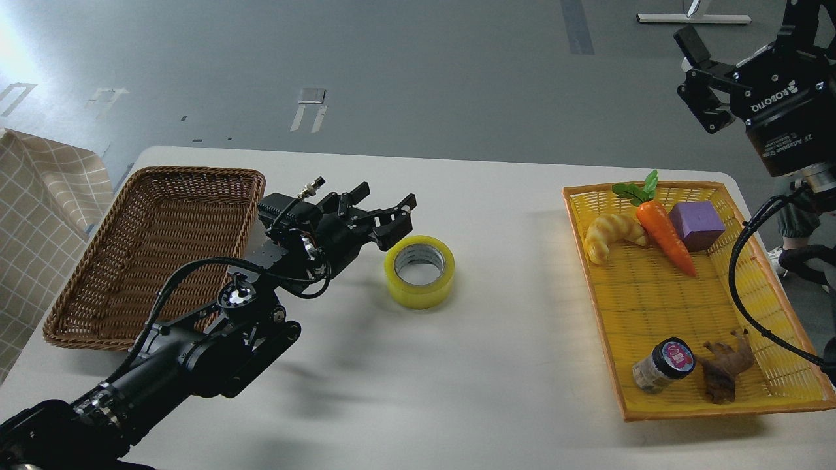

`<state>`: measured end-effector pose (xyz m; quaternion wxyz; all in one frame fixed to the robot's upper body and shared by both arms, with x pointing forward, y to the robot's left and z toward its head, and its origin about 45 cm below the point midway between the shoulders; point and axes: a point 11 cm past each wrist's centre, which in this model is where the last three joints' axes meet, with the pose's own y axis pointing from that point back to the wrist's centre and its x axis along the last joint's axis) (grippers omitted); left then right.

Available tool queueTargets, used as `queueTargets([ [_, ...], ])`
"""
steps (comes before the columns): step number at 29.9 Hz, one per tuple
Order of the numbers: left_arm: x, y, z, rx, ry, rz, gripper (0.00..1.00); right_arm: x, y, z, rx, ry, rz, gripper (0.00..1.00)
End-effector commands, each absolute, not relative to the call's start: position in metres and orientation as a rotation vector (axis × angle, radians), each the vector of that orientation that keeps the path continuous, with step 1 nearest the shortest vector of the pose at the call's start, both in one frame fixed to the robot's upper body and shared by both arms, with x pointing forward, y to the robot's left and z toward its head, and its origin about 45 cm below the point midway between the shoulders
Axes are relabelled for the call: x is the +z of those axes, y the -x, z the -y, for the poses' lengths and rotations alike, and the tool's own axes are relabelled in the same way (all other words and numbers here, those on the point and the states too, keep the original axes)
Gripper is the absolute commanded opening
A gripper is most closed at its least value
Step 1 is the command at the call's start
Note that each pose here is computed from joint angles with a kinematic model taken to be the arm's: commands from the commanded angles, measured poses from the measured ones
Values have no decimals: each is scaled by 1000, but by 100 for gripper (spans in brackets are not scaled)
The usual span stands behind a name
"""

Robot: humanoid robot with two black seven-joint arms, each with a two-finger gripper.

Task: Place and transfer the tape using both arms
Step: 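Reach the left gripper toward the tape roll on the table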

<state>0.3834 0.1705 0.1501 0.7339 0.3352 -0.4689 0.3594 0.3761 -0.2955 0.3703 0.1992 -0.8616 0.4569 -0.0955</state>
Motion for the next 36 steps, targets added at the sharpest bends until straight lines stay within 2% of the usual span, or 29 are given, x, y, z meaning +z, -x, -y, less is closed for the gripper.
queueTargets([
  [1, 152, -383, -168, 787, -719, 1031, 98, 369, -376, 297, -263, 2407, -1284, 100],
  [13, 119, -357, -152, 617, -755, 1051, 98, 374, -375, 303, -282, 2399, -1297, 100],
  [22, 108, -376, -166, 623, -845, 1042, 98, 372, -375, 306, -283, 2404, -1309, 100],
  [36, 95, -367, -158, 604, -847, 1006, 98, 370, -376, 309, -280, 2412, -1323, 100],
])
